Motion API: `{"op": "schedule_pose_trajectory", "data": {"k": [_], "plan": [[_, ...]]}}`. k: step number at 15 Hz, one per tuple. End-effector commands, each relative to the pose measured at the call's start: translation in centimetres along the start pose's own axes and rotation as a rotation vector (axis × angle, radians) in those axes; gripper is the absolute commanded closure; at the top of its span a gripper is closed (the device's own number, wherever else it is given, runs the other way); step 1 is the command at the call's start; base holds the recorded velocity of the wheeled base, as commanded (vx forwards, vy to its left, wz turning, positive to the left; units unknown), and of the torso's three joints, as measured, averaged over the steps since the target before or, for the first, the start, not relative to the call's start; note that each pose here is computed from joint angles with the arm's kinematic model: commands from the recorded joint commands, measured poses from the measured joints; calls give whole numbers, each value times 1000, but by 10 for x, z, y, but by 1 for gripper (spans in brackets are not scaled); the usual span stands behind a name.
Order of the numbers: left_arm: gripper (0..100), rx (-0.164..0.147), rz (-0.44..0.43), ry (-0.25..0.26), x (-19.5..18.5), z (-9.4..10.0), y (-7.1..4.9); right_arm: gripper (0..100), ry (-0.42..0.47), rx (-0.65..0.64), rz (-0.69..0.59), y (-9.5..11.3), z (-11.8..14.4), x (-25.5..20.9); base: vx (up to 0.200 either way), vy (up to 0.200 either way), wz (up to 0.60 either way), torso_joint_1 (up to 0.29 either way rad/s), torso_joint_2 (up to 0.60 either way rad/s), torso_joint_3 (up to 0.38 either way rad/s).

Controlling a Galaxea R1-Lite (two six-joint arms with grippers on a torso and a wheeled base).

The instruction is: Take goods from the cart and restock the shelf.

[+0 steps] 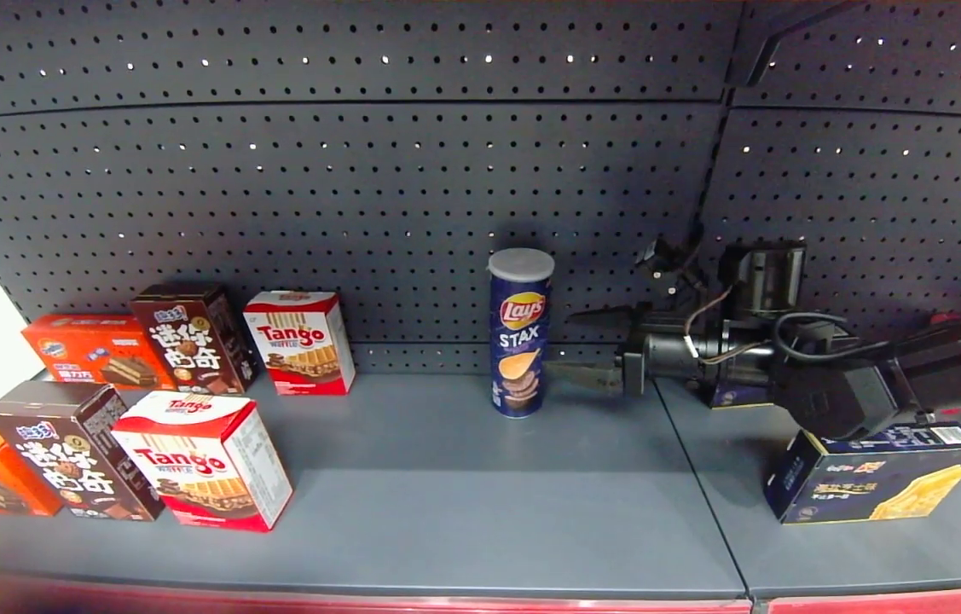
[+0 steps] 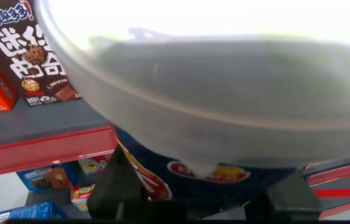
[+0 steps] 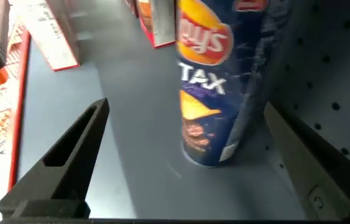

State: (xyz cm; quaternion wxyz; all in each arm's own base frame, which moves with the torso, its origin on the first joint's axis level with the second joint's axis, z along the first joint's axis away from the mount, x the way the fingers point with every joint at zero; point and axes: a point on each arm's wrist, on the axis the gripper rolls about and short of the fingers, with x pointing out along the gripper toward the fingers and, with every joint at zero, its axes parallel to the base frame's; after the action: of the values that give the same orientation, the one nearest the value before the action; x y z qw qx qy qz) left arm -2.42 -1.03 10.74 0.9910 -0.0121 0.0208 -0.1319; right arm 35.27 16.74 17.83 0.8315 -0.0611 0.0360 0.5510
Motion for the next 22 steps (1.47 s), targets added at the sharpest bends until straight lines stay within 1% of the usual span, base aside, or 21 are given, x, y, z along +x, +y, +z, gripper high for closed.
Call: {"op": "schedule_pose_trajectory", "data": {"k": [1,6,12,17,20,22], "plan": [[100,-2,1,4,0,-1,0,0,0,0,3,-7,-4,8,0,0,0,0,0,0],[100,-2,1,5,0,-1,0,0,1,1,12,-13,-11,21,0,0,0,0,0,0],[100,-1,4,5,0,-1,0,0,7,12,24,-20,-31,42,0,0,0,0,0,0],[100,-4,12,19,2,-6,1,0,7,18,40,-27,-45,66,0,0,0,0,0,0],[100,-6,12,32,3,-9,1,0,-8,24,44,-33,-48,79,0,0,0,0,0,0],[100,-5,14,29,3,-9,1,0,-5,32,46,-36,-54,84,0,0,0,0,0,0]]}}
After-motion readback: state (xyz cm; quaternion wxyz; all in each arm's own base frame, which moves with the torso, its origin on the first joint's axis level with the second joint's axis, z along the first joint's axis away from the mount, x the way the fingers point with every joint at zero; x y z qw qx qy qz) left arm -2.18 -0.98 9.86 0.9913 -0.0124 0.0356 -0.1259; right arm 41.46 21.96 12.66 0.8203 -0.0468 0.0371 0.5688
